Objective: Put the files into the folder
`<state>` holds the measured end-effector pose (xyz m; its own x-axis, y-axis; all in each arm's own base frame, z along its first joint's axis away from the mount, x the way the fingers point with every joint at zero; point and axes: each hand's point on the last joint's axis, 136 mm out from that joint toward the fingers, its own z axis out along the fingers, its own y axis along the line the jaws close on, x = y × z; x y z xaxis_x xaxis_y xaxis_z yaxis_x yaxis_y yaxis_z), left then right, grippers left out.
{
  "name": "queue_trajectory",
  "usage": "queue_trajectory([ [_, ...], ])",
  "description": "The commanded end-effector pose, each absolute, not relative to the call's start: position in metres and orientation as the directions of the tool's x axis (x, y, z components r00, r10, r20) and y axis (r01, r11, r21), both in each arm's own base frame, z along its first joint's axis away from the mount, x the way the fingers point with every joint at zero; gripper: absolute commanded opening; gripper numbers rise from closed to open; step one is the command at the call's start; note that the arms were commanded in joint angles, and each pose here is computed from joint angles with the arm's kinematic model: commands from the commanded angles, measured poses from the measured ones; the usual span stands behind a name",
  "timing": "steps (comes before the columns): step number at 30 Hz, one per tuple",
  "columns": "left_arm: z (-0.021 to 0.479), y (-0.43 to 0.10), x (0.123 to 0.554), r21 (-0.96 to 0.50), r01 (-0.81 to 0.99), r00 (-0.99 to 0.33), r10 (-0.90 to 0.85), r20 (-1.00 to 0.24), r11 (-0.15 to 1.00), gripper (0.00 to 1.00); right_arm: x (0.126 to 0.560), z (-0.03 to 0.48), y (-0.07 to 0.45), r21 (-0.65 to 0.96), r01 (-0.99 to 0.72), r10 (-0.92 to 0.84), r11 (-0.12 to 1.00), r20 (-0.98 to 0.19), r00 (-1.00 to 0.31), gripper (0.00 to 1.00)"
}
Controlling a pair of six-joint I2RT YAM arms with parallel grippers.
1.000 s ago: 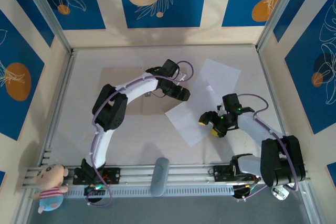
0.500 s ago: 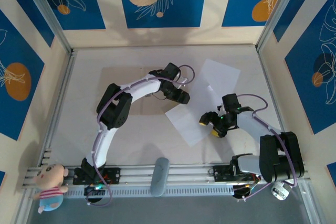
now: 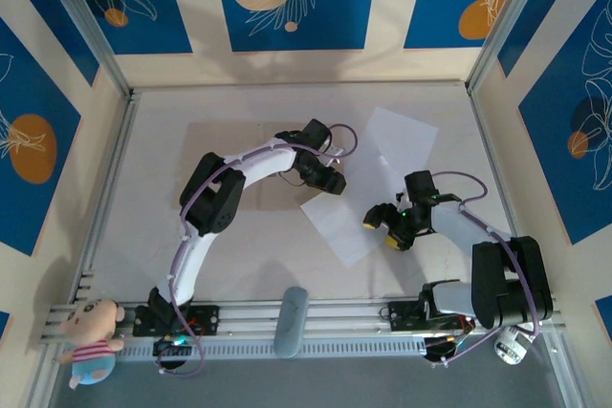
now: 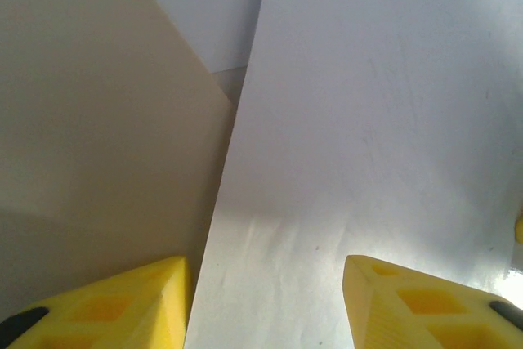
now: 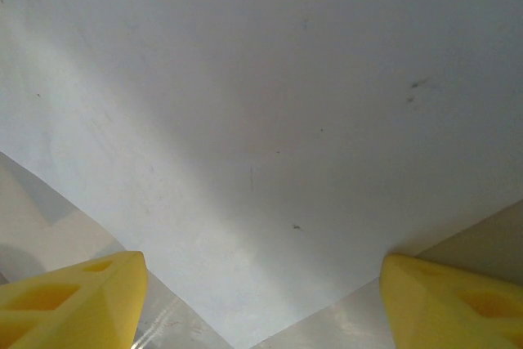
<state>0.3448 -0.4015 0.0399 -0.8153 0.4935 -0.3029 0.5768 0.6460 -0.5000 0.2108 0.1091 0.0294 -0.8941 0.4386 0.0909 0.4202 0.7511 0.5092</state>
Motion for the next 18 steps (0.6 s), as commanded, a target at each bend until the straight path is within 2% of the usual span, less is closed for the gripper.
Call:
queue_trajectory([
  [1, 0.039, -0.408, 0.331, -0.527, 0.589, -0.802, 0.523, -0.288, 0.613, 0.5, 0.211, 0.025, 0.107, 0.5, 0.419, 0.434, 0.758, 0.093, -0.896, 0.76],
  [12, 0.049, -0.409, 0.327, -0.554, 0.583, -0.805, 0.516, -0.293, 0.594, 0.45, 0.21, 0.026, 0.108, 0.503, 0.415, 0.43, 0.758, 0.092, -0.898, 0.76],
  [18, 0.049, -0.409, 0.328, -0.554, 0.583, -0.804, 0.52, -0.288, 0.595, 0.39, 0.21, 0.025, 0.107, 0.502, 0.416, 0.431, 0.758, 0.092, -0.898, 0.76],
])
